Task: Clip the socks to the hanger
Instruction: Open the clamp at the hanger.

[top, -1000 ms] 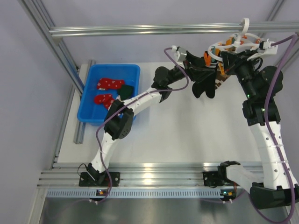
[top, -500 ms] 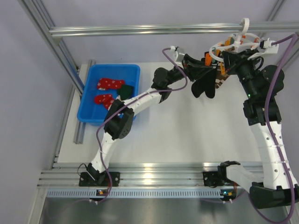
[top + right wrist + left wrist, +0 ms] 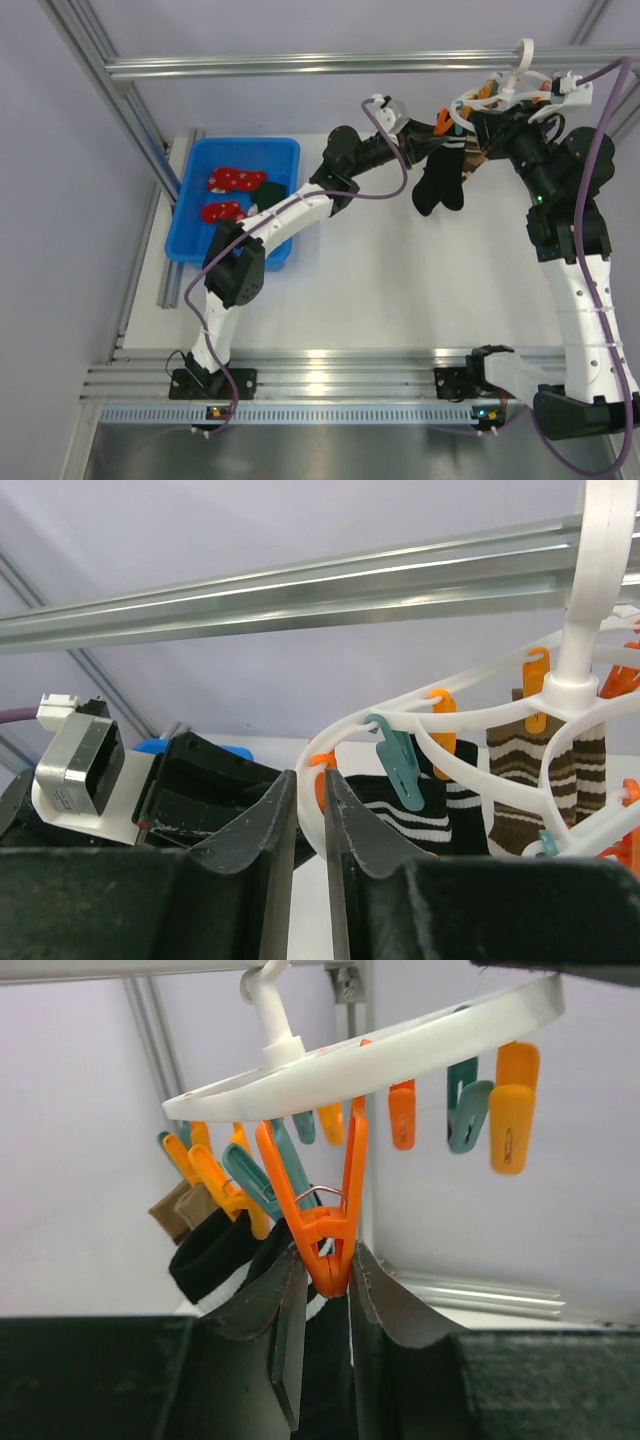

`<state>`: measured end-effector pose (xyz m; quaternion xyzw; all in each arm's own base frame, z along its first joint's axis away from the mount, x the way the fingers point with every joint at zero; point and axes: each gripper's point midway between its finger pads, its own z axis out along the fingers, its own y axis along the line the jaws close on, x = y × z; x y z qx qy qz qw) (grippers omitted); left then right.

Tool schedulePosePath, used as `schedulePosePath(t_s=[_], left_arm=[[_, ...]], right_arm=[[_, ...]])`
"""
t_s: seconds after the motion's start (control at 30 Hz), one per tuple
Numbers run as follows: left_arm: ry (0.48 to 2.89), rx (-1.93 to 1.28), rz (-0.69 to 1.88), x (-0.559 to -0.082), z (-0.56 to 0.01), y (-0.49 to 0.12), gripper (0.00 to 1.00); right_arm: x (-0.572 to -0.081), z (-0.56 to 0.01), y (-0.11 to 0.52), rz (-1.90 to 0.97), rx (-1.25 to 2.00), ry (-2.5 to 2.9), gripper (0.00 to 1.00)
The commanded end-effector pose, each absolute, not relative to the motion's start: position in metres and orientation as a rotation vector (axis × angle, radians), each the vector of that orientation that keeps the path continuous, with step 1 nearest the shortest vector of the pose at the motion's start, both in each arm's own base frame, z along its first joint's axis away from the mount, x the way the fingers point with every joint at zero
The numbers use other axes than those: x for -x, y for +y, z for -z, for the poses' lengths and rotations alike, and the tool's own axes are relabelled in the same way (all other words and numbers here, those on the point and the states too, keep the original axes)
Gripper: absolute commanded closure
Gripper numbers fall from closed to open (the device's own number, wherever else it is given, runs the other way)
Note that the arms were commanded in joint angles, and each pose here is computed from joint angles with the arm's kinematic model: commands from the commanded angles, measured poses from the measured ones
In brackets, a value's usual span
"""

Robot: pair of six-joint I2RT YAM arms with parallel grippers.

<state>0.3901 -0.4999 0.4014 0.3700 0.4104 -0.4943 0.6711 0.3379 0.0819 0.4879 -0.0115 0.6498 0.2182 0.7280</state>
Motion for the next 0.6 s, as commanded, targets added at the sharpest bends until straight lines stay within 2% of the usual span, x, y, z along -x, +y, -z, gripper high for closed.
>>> schedulePosePath(t_s=[0.0,0.23,0.27,0.37,0.47,0.57], left_arm=[[0.864,-0.888,0.9,-0.384,-0.43,-0.494,1.0],[0.843,-0.868,0.633,-0.383,-0.423,-0.499,1.0],[0.835,-0.856,0.588,-0.386,-0.425,-0.496,1.0],[0.828,-0.835,0.565,-0.385,-0.425,-0.494,1.0],[0.816,-0.817,0.576,-0.381,-0.426,-0.49,1.0],[0.817,-0.776,0.553,-0.384,-0.429,-0.485,1.0]], right_arm=[[-0.32,-0.502,0.081,-0.495,0.034,1.427,0.82],[-0.314,-0.479,0.092,-0.615,-0.027,1.532,0.66],[-0.314,-0.475,0.093,-0.626,-0.036,1.546,0.59],[-0.315,-0.472,0.096,-0.663,-0.049,1.531,0.52],[-0.314,-0.47,0.097,-0.66,-0.031,1.494,0.55],[-0.312,-0.47,0.095,-0.648,-0.026,1.498,0.66]])
